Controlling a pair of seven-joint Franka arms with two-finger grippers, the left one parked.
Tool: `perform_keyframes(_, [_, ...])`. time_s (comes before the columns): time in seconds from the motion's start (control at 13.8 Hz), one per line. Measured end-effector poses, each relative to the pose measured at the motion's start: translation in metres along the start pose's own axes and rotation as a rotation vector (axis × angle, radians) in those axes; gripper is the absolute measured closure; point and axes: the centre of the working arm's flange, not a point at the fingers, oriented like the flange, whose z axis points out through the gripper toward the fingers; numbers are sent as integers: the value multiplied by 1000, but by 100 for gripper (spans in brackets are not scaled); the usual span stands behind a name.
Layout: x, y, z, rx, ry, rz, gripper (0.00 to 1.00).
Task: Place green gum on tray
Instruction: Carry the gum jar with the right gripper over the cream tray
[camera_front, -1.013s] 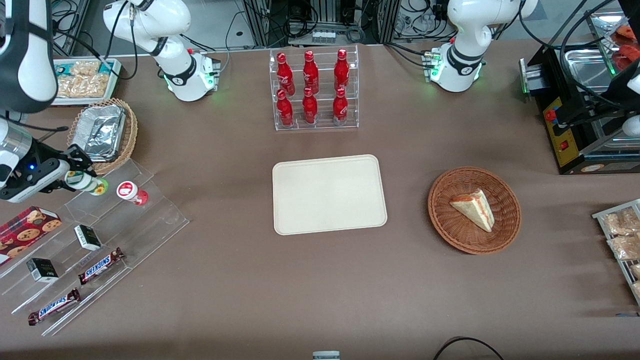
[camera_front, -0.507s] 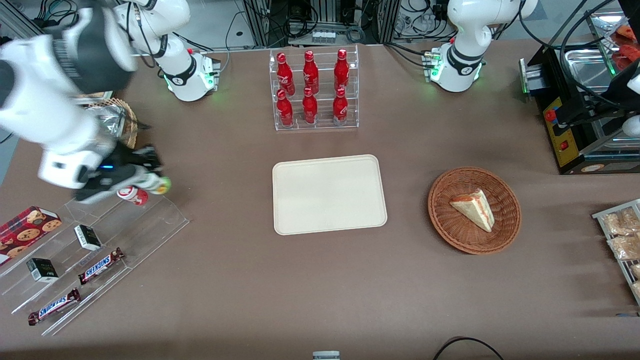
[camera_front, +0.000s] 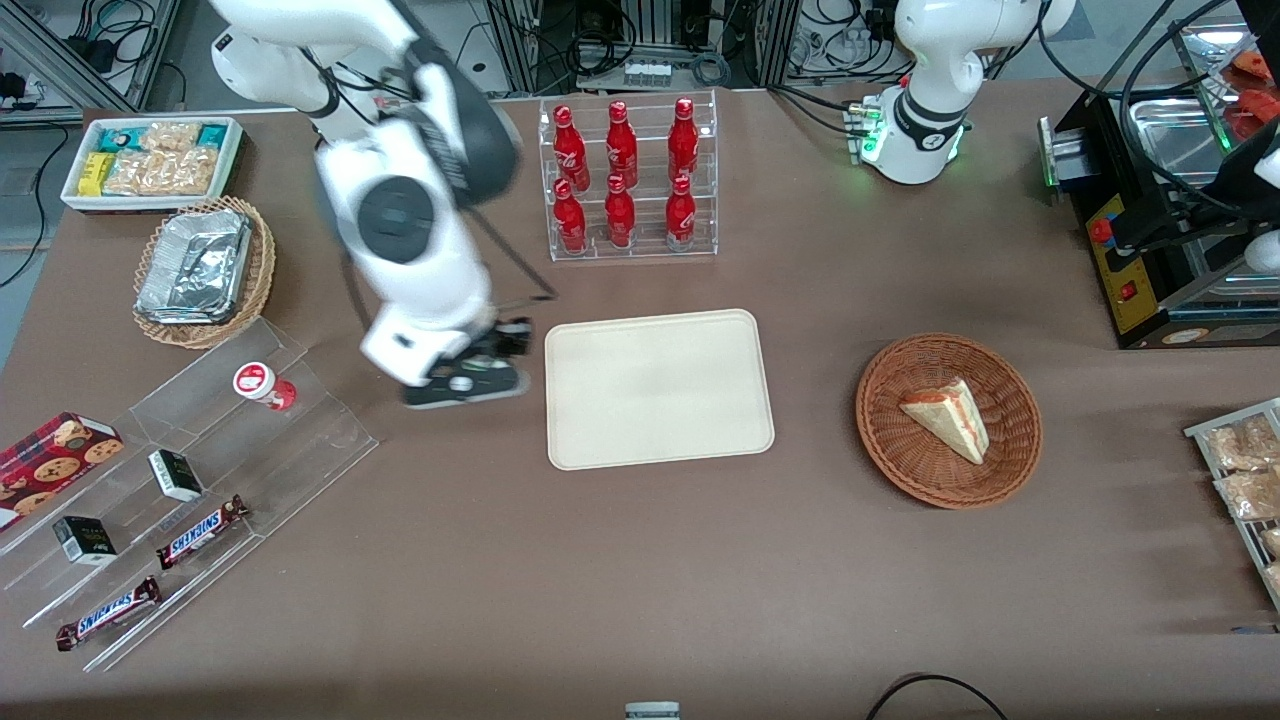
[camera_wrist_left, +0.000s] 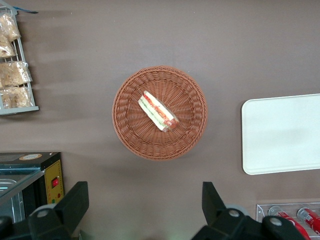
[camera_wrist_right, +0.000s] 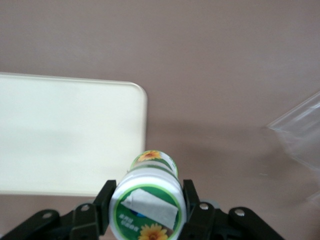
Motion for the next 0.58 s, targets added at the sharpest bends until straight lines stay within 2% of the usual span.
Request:
perform_keyframes(0.29, [-2, -88, 64, 66, 23, 81, 41])
perform_keyframes(0.58, [-2, -124, 120, 77, 50, 82, 41])
